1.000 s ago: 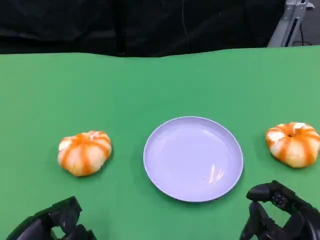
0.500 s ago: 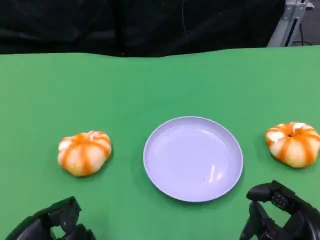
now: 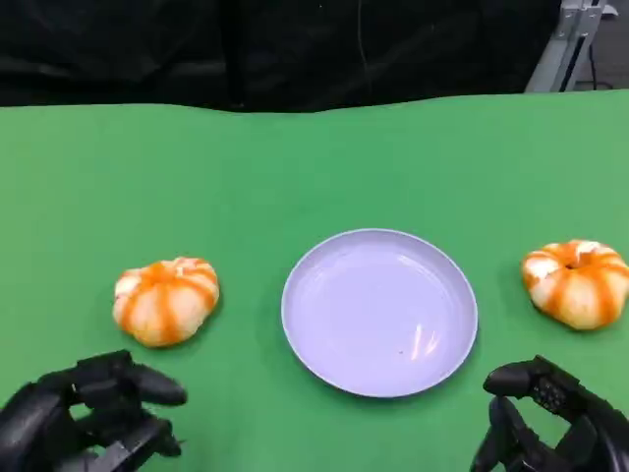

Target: Grasp the bread from the table and place it into the plate.

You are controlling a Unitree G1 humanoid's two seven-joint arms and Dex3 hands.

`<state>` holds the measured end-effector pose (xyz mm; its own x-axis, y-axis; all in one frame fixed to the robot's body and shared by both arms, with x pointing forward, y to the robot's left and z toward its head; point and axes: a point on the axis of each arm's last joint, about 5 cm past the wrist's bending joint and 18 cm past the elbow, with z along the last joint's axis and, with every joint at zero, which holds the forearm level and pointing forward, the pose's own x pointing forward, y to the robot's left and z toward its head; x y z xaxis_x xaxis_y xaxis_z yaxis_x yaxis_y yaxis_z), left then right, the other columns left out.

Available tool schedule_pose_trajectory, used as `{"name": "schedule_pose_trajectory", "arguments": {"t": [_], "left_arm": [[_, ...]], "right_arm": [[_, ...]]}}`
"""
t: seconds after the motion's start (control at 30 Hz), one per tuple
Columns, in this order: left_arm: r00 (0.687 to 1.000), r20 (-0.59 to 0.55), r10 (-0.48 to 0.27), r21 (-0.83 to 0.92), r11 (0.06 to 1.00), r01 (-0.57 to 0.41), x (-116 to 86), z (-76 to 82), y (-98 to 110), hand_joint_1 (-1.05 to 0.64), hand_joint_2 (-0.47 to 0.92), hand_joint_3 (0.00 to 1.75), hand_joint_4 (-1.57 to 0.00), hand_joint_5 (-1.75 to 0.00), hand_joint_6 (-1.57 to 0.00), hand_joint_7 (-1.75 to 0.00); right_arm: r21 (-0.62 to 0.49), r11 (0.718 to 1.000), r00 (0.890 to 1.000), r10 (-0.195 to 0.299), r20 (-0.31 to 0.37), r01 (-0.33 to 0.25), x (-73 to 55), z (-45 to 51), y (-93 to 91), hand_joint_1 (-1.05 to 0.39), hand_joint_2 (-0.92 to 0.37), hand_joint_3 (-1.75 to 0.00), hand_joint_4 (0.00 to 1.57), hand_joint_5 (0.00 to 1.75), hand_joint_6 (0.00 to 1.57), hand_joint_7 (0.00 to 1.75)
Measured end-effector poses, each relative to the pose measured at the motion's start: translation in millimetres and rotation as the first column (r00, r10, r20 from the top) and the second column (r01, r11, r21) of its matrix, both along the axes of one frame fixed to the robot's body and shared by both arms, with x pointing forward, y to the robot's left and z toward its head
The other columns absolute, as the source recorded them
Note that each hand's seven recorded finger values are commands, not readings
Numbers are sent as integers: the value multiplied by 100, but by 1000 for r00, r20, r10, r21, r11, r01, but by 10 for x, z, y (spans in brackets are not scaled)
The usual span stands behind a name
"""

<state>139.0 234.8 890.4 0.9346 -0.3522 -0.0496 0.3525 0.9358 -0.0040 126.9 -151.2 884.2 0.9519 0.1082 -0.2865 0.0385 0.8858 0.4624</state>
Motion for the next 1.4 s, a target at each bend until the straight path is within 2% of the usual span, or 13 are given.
{"name": "schedule_pose_trajectory", "arguments": {"t": [0.1,0.2,0.3,0.47,0.57,0.7,0.77,1.1,1.4], "left_arm": [[985,175,4,296,954,-57,90,135,46,-67,92,31,-39,-36,-59,-6],[934,356,24,460,865,-198,228,193,19,-74,92,30,-38,-24,-56,-2],[886,463,-4,574,763,-297,349,215,-15,-79,92,29,-35,-18,-53,0],[847,529,-51,625,698,-348,472,251,-51,-82,92,25,-31,-13,-51,0],[840,523,-144,702,632,-329,602,254,-112,-84,92,20,-28,-10,-48,0],[820,526,-225,739,598,-310,757,315,-190,-87,92,14,-25,-7,-45,0],[824,508,-253,763,575,-294,820,314,-221,-88,92,11,-21,-4,-42,0],[906,320,-277,883,434,-179,1108,168,-285,-97,92,10,-15,-1,-39,0],[936,210,-282,930,353,-102,1319,81,-357,-101,92,11,-14,0,-36,0]], "right_arm": [[-2,1000,1000,0,1,0,7,4,3,-17,-51,-111,94,158,87,134],[-1,1000,1000,1,2,-1,21,9,8,-17,-52,-111,94,158,86,135],[0,1000,1000,4,0,-4,22,0,6,-17,-52,-111,94,158,86,135],[1,1000,1000,3,-1,-3,22,-6,5,-17,-51,-112,93,158,86,135],[3,1000,1000,6,3,-6,40,-4,14,-17,-51,-112,93,158,86,134],[5,1000,1000,2,12,-2,43,-1,21,-16,-50,-113,93,159,87,134],[7,1000,1000,0,13,0,42,-2,22,-16,-51,-114,93,159,86,134],[3,1000,1000,4,20,-5,23,-6,46,-18,-51,-113,92,159,85,136],[8,1000,1000,4,22,-4,24,-3,49,-18,-50,-114,94,157,85,135]]}}
